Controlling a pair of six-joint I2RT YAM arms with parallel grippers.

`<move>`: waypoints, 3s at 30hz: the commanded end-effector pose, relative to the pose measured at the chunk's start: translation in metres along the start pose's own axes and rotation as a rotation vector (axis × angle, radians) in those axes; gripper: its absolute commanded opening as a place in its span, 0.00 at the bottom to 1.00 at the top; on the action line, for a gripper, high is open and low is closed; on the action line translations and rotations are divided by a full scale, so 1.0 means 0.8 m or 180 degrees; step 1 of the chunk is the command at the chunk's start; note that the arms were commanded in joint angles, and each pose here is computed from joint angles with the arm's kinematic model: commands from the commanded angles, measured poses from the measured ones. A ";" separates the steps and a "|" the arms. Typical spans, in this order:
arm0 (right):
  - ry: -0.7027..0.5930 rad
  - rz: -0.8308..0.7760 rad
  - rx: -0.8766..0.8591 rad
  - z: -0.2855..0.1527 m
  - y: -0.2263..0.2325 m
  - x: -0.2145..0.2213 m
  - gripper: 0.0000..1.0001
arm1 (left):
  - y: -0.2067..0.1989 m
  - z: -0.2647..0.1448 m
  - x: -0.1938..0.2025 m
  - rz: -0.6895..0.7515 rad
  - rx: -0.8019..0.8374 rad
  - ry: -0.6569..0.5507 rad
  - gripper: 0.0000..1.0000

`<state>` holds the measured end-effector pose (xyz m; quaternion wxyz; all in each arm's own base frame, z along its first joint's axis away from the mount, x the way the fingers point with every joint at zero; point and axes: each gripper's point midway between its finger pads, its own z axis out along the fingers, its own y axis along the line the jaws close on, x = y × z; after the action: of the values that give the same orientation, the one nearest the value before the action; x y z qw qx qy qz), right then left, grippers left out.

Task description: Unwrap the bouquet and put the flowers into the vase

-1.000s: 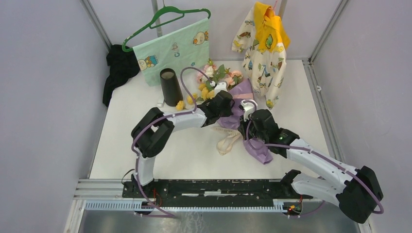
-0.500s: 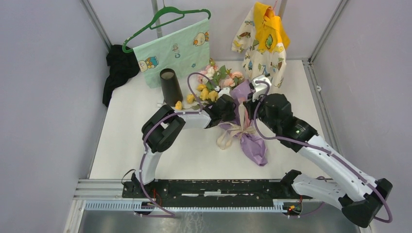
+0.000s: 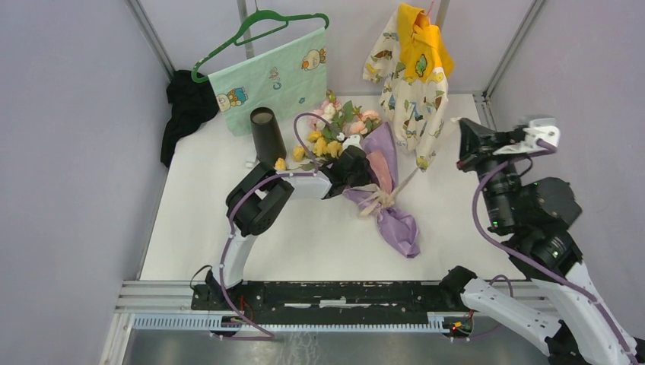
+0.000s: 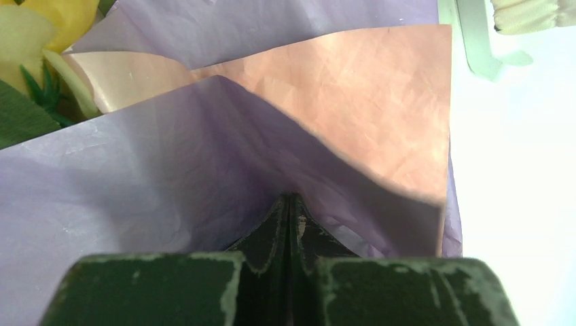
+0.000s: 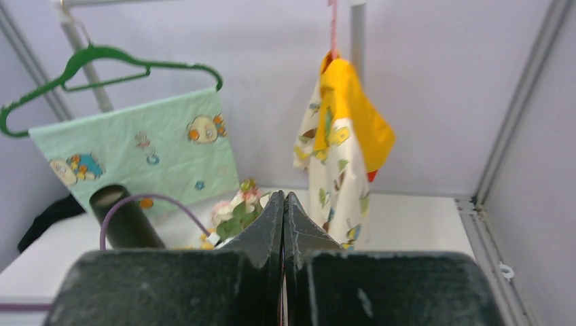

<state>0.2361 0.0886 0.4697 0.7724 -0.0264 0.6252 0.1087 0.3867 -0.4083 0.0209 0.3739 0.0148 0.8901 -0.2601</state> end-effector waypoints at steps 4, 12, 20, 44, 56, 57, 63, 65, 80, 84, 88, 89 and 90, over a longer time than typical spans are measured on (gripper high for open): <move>-0.0543 0.0134 0.0678 -0.044 -0.072 -0.070 0.00 | 0.049 0.021 0.041 0.0002 -0.0342 0.0280 0.05; -0.0163 0.0053 0.1614 -0.071 -0.134 -0.029 0.07 | 0.043 -0.004 0.007 0.0072 -0.0430 0.0122 0.05; 0.0634 -0.0793 0.2552 -0.070 -0.158 0.053 0.24 | 0.038 -0.102 -0.086 0.0096 -0.0711 -0.0469 0.07; 0.2784 -0.0518 -0.1612 -0.072 0.136 0.436 0.64 | 0.088 -0.337 -0.156 -0.0104 -0.1119 -0.1262 0.10; 0.2926 -0.0962 -0.1309 -0.066 0.118 0.478 0.12 | 0.090 -0.322 -0.137 -0.0137 -0.1084 -0.1118 0.09; 0.2908 -0.1069 -0.1212 -0.056 0.114 0.474 0.06 | 0.091 -0.322 -0.136 -0.0133 -0.1092 -0.1113 0.09; 0.2512 -0.1389 -0.0917 0.027 0.130 0.421 0.02 | 0.095 -0.324 -0.131 -0.0140 -0.1101 -0.1109 0.09; 0.2423 -0.1505 -0.0833 0.050 0.133 0.409 0.06 | 0.096 -0.324 -0.130 -0.0139 -0.1110 -0.1105 0.09; 0.2003 -0.1442 0.0189 0.221 0.073 0.349 0.00 | 0.092 -0.300 -0.102 -0.0113 -0.1033 -0.0891 0.09; 0.1635 -0.1458 0.0264 0.259 0.080 0.289 0.10 | 0.092 -0.297 -0.102 -0.0107 -0.1040 -0.0893 0.09; 0.1607 -0.1550 0.0315 0.276 0.083 0.279 0.49 | 0.088 -0.287 -0.096 -0.0078 -0.1010 -0.0809 0.09; 0.1658 -0.1583 0.0339 0.276 0.081 0.285 0.54 | 0.085 -0.285 -0.093 -0.0070 -0.0968 -0.0777 0.09; 0.1722 -0.1624 0.0375 0.272 0.076 0.292 0.57 | 0.080 -0.283 -0.091 -0.0055 -0.0904 -0.0757 0.09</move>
<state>0.4720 0.2201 0.3064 0.5976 -0.1576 0.7797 -0.1002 0.3004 -0.2147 0.1663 0.4682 -0.0748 0.8751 -0.0967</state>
